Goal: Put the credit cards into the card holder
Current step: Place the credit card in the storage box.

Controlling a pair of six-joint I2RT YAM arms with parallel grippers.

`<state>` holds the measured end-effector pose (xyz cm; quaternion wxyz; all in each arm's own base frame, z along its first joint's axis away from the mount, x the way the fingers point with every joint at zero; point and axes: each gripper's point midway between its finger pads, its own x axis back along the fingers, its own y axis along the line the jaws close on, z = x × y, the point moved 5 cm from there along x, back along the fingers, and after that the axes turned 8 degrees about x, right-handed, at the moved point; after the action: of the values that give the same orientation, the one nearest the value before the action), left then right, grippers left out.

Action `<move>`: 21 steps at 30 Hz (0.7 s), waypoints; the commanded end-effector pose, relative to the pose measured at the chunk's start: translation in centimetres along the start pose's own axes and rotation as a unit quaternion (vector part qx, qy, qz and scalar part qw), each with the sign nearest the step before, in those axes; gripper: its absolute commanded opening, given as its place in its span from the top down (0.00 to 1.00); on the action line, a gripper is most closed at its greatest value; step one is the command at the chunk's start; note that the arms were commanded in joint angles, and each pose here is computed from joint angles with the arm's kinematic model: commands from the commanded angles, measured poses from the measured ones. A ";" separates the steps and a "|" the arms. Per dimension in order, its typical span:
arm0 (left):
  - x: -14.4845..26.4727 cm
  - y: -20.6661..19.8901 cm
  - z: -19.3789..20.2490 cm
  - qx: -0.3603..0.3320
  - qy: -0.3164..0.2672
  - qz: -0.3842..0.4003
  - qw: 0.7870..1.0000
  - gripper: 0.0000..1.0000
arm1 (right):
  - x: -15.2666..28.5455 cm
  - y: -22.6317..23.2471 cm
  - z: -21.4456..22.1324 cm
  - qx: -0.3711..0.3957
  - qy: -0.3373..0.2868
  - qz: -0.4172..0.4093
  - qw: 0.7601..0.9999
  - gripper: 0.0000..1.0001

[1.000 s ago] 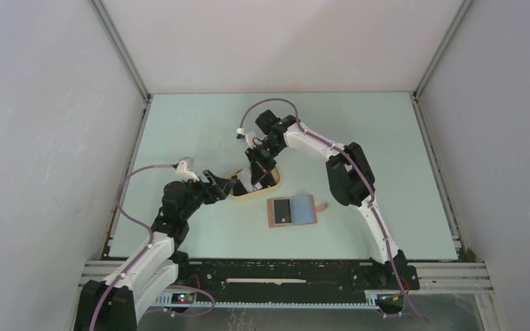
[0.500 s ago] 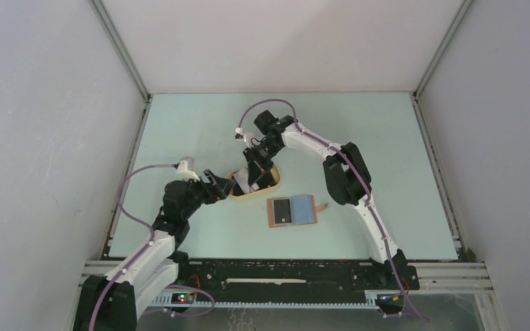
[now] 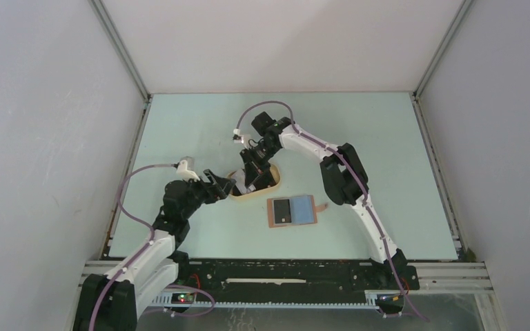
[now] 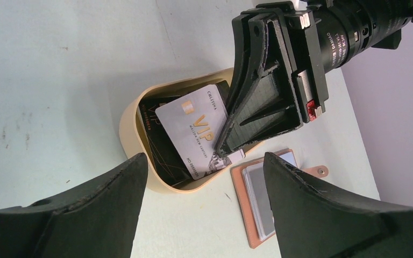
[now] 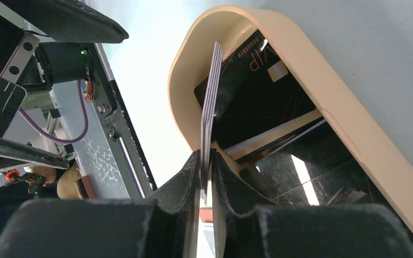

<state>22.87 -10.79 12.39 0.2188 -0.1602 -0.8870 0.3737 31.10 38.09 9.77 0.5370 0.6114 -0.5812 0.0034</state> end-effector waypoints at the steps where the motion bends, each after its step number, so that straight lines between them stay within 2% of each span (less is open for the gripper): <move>1: -0.2 -1.0 -1.1 -0.012 -0.019 0.016 1.000 0.17 | -0.4 1.1 -1.0 0.002 -0.013 -0.027 1.000 0.79; 21: -0.2 -0.9 -1.0 -0.012 -0.018 0.016 1.000 0.17 | 0.2 1.3 -1.4 -0.010 -0.025 -0.043 0.999 0.70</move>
<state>22.90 -10.80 12.45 0.2175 -0.1605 -0.8869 0.3746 30.78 38.79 9.75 0.5441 0.6198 -0.5647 -0.0321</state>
